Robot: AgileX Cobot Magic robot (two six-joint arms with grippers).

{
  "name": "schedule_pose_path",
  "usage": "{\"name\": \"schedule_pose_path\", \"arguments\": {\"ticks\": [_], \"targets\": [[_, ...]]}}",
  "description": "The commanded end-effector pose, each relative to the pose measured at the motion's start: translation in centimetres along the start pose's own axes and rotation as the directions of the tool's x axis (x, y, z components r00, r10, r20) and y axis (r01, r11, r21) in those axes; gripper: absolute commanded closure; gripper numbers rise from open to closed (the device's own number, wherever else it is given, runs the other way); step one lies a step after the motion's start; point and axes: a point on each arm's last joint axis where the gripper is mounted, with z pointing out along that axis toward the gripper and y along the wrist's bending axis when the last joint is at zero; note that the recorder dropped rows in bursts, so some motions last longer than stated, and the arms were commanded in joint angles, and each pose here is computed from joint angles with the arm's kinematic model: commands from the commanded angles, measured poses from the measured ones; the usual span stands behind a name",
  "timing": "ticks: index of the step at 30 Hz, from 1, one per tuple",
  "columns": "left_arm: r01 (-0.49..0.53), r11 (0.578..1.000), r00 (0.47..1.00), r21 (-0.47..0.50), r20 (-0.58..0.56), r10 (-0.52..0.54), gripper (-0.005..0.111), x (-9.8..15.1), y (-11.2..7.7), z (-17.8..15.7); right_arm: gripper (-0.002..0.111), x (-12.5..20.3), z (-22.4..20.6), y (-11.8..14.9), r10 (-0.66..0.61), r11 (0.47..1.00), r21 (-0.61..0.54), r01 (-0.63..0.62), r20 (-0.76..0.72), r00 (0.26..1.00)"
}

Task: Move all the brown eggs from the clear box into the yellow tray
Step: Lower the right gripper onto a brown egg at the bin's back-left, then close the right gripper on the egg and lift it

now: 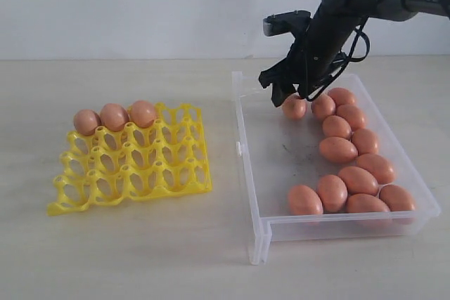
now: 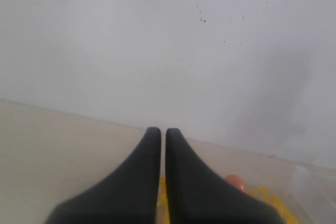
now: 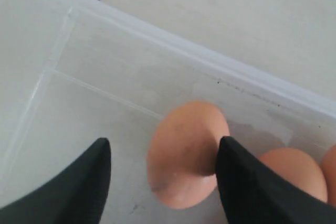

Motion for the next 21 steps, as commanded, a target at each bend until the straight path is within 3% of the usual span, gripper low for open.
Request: {"name": "schedule_pose_path", "arguments": {"ticks": [1,18,20,21], "targets": [[-0.006,1.0,1.0,0.005,0.004,0.005,0.103,-0.1,0.0,0.0,0.055,0.2,0.7,-0.6,0.01,0.999,0.053,-0.01,-0.014,1.0],[-0.006,1.0,1.0,0.005,0.004,0.005,0.103,-0.1,0.0,0.0,0.056,0.6,3.8,-0.7,-0.017,0.998,0.058,0.019,-0.021,1.0],[-0.006,1.0,1.0,0.005,0.004,0.005,0.103,-0.1,0.0,0.0,0.063,0.6,3.9,-0.7,-0.02,0.998,0.061,0.022,-0.023,1.0],[-0.006,1.0,1.0,0.005,0.004,0.005,0.103,-0.1,0.0,0.0,0.072,0.6,3.9,-0.7,-0.02,0.998,0.061,0.022,-0.023,1.0]]}}
